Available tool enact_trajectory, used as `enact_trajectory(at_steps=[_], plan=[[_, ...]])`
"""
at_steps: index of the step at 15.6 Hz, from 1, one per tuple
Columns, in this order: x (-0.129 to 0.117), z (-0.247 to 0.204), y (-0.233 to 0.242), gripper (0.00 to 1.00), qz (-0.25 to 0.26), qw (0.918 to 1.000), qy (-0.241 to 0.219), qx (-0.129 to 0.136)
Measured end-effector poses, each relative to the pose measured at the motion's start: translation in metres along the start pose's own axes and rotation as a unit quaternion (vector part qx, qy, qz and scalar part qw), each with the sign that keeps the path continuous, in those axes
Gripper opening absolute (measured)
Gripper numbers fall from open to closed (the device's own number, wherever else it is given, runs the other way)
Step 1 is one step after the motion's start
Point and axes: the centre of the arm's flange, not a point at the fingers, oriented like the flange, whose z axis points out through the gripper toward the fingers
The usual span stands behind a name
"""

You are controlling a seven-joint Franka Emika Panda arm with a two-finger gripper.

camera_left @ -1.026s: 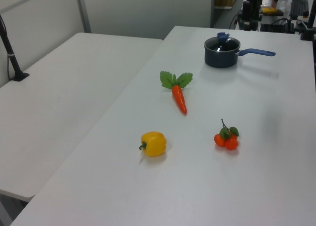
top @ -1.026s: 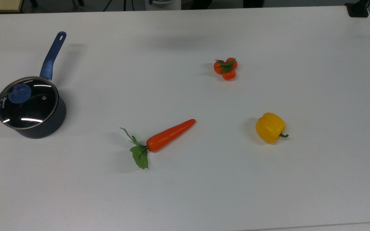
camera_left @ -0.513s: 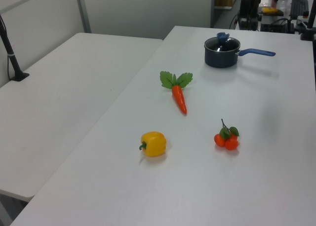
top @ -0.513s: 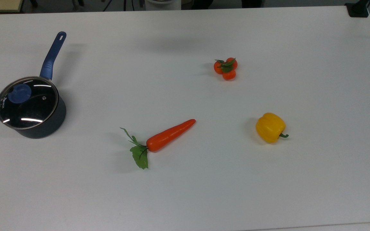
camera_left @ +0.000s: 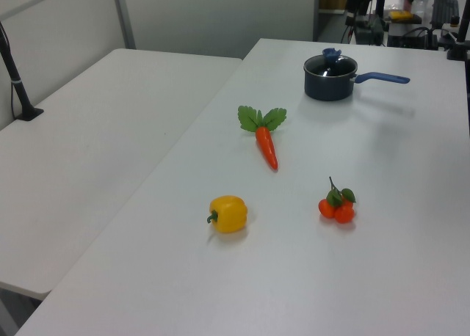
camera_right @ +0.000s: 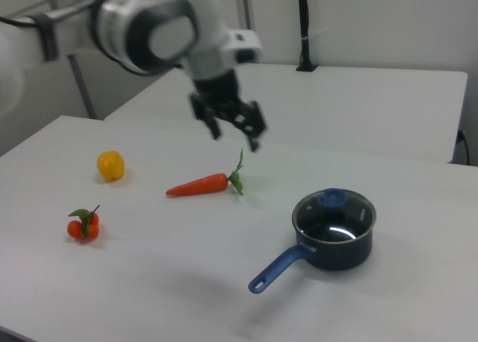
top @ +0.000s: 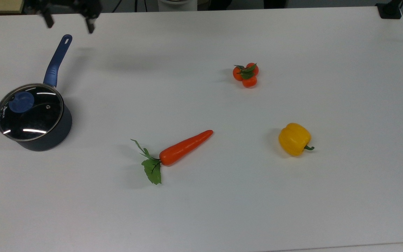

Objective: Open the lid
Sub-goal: 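Move the gripper down over the saucepan lid's blue knob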

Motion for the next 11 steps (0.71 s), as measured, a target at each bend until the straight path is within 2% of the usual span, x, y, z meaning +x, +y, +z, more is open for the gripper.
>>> enact_trajectory(at_steps=[5, 11], plan=[[0.022, 0.063, 0.082, 1.0, 0.049, 0.9977, 0.045, -0.012], [0.036, 0.106, 0.11, 1.0, 0.063, 0.9938, 0.088, -0.029]])
